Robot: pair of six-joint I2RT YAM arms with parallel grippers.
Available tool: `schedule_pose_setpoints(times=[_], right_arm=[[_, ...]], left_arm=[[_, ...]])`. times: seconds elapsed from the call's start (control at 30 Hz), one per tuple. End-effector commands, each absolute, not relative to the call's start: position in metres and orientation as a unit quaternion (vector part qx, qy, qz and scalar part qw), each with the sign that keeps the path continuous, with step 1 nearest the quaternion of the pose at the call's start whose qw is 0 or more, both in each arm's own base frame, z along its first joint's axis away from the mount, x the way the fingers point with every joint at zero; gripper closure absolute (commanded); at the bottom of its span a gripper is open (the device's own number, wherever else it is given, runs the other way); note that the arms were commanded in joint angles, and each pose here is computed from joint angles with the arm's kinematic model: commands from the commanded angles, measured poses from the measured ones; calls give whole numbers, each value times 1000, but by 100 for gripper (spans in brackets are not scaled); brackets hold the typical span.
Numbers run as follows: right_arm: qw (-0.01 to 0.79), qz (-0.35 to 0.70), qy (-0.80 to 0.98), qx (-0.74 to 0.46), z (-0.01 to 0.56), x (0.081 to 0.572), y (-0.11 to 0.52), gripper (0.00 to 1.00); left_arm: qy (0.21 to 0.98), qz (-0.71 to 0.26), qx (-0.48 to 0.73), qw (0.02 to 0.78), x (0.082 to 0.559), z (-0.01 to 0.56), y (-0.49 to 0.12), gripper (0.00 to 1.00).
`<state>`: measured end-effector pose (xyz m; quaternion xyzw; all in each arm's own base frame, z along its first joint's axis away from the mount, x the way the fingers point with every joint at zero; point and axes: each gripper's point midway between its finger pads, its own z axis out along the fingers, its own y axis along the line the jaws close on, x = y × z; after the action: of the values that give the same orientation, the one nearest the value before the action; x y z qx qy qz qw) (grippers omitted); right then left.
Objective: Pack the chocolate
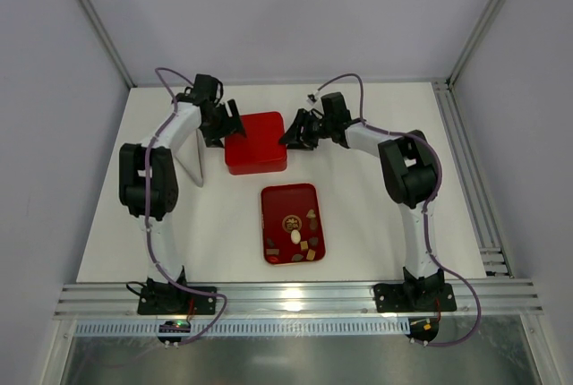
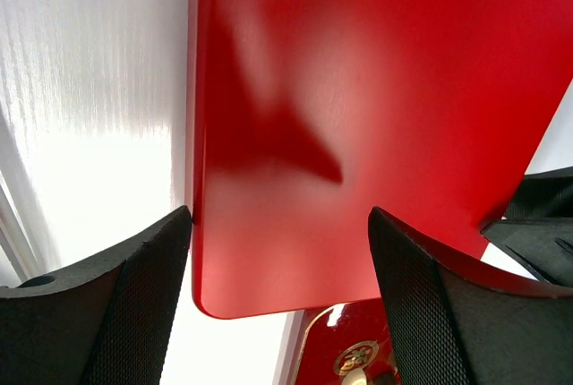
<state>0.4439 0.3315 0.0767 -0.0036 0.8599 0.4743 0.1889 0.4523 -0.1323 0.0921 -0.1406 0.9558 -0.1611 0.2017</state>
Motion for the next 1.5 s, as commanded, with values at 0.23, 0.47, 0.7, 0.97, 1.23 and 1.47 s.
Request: schedule_pose_setpoints(times=[0.23, 0.47, 0.7, 0.97, 1.23, 1.47], right_arm=[[204, 458, 865, -20, 77, 457, 331, 50], [202, 448, 870, -24, 71, 455, 329, 49], [200, 439, 875, -28, 66, 453, 327, 58], [202, 435, 877, -33, 68, 452, 327, 59], [197, 423, 884, -30, 60, 451, 324, 62], [191, 411, 891, -30, 52, 449, 320, 72]], left_arm=[[962, -153, -114, 197, 456, 99, -140, 22], [963, -153, -110, 194, 459, 102, -145, 22], [963, -152, -100, 197, 464, 111, -152, 22], [965, -148, -96, 192, 462, 110, -155, 23], [966, -142, -91, 197, 462, 113, -153, 21], [960, -134, -104, 223, 461, 124, -138, 14]])
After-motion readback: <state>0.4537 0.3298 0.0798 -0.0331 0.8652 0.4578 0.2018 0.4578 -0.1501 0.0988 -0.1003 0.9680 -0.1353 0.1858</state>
